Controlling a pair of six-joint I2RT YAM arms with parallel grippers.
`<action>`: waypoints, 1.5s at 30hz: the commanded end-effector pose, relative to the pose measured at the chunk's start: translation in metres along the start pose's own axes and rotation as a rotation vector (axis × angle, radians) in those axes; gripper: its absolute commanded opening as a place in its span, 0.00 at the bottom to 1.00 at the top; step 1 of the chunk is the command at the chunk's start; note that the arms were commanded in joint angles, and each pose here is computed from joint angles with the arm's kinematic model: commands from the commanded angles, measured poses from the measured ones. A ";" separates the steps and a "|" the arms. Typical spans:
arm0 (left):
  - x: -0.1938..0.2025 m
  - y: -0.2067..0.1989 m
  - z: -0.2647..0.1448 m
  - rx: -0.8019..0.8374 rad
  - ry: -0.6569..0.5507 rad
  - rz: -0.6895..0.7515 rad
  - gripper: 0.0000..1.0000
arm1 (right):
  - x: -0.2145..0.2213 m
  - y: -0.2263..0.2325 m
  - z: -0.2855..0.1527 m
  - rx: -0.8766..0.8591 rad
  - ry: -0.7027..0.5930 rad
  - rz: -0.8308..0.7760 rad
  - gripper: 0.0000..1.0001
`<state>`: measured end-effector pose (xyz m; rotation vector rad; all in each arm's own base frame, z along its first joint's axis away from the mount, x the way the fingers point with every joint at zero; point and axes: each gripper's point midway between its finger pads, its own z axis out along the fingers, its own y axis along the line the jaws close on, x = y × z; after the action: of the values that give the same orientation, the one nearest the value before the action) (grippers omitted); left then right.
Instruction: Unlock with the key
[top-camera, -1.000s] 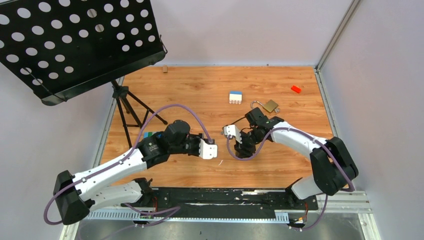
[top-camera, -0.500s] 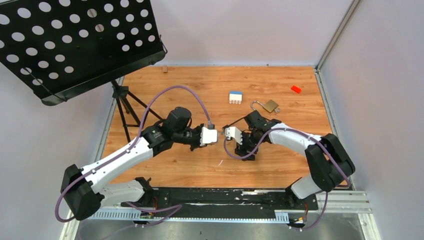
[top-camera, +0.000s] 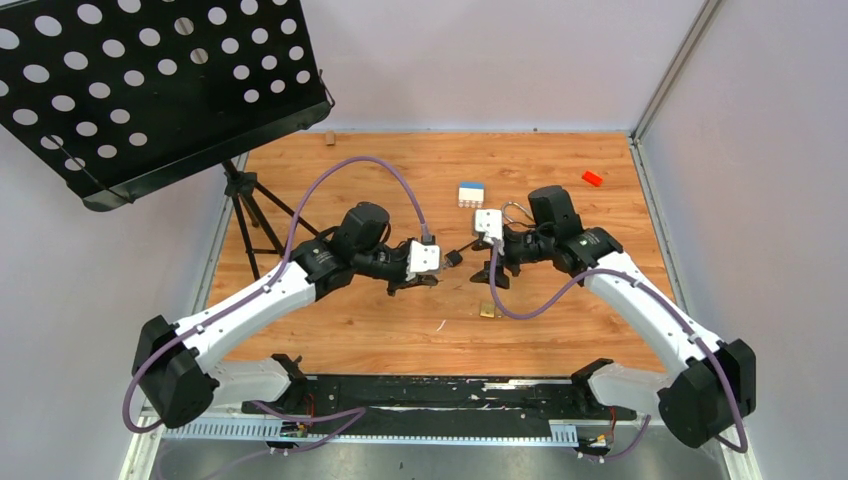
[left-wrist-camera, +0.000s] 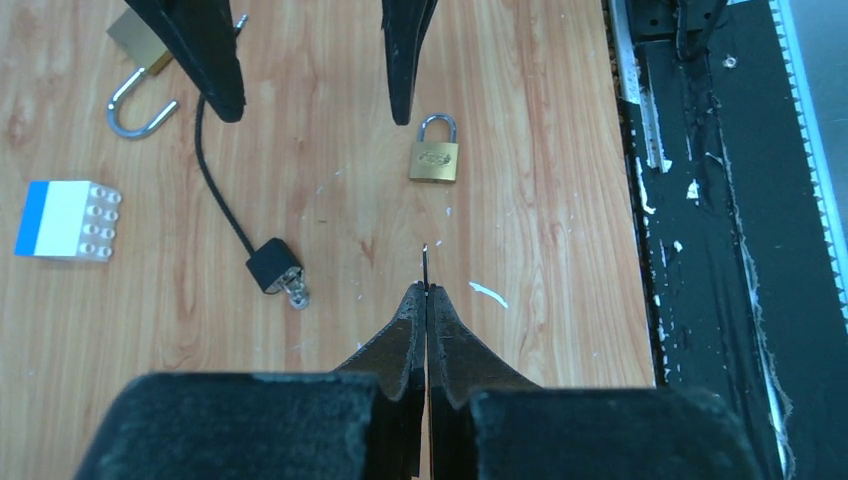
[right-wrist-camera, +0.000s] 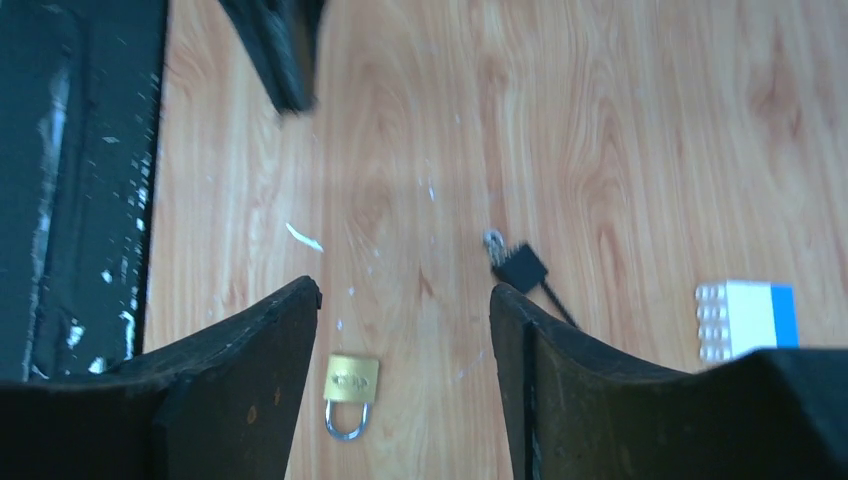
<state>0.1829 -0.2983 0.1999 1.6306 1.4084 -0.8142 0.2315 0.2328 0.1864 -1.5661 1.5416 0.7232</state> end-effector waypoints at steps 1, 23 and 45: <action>-0.023 0.006 0.001 0.015 -0.069 0.002 0.00 | -0.060 0.017 -0.008 -0.097 -0.224 -0.071 0.62; -0.021 0.011 0.011 0.010 -0.082 -0.041 0.00 | -0.067 0.034 0.034 -0.221 -0.221 -0.011 0.21; -0.023 0.012 -0.006 -0.033 -0.111 -0.024 0.61 | -0.069 0.034 0.012 -0.183 -0.261 -0.029 0.00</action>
<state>0.1881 -0.3074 0.2023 1.5664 1.4157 -0.8743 0.1975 0.2858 0.2123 -1.5786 1.3872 1.0059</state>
